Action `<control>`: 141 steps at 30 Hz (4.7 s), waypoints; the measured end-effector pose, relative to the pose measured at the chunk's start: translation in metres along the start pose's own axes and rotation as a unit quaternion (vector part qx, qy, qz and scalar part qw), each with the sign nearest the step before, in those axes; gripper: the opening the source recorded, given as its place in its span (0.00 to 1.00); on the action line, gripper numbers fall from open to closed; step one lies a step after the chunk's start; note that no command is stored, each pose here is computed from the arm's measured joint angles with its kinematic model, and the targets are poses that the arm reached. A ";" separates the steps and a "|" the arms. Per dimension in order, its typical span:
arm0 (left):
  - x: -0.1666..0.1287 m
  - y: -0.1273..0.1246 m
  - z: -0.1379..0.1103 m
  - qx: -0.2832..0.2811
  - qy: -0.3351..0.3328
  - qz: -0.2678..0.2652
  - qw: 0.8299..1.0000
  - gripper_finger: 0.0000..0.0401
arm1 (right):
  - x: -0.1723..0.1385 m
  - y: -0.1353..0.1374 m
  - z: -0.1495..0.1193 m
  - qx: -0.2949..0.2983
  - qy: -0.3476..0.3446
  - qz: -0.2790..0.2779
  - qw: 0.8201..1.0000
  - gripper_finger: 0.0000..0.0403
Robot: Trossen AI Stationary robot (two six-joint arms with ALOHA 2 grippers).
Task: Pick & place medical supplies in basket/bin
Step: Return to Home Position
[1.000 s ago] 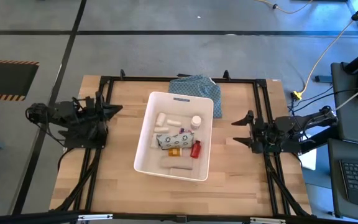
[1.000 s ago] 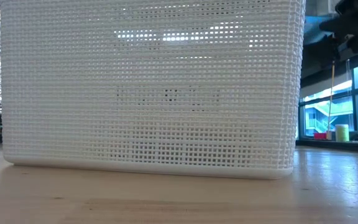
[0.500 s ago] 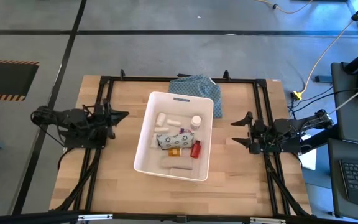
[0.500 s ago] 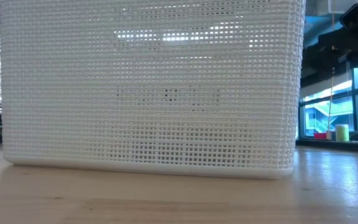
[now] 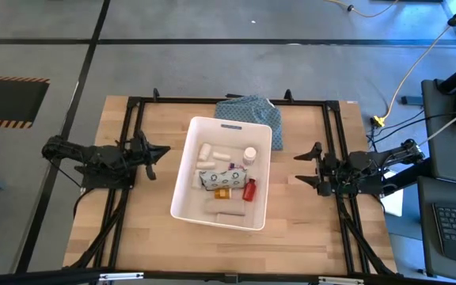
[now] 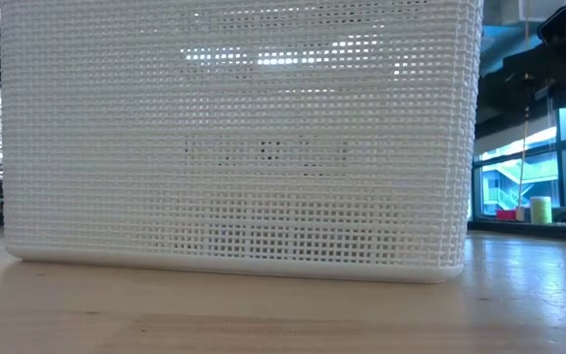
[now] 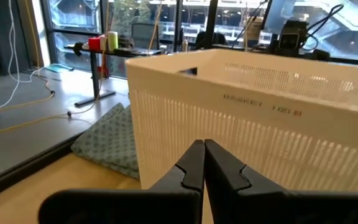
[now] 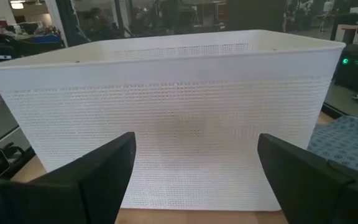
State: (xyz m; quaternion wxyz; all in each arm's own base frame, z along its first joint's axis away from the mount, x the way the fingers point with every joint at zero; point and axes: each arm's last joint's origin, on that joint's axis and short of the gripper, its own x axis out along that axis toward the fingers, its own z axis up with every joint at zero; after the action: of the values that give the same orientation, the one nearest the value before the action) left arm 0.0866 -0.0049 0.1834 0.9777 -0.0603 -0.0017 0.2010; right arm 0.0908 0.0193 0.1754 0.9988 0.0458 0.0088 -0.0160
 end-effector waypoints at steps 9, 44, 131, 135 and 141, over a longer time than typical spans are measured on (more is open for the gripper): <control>0.002 0.000 -0.009 0.005 0.002 0.003 1.000 0.01 | 0.000 -0.001 -0.001 0.009 -0.004 -0.013 1.000 0.84; 0.002 -0.001 -0.009 0.017 0.005 0.002 1.000 0.01 | 0.001 -0.001 -0.001 -0.112 -0.016 -0.027 0.993 0.84; 0.002 -0.001 -0.009 0.017 0.005 0.002 1.000 0.01 | 0.001 -0.001 -0.001 -0.112 -0.016 -0.027 0.993 0.84; 0.002 -0.001 -0.009 0.017 0.005 0.002 1.000 0.01 | 0.001 -0.001 -0.001 -0.112 -0.016 -0.027 0.993 0.84; 0.002 -0.001 -0.009 0.017 0.005 0.002 1.000 0.01 | 0.001 -0.001 -0.001 -0.112 -0.016 -0.026 0.993 0.84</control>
State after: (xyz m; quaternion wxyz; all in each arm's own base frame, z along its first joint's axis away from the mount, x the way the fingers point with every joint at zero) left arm 0.0894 -0.0056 0.1742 0.9782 -0.0447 0.0067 0.2029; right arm 0.0921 0.0183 0.1743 0.9969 -0.0670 -0.0041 -0.0420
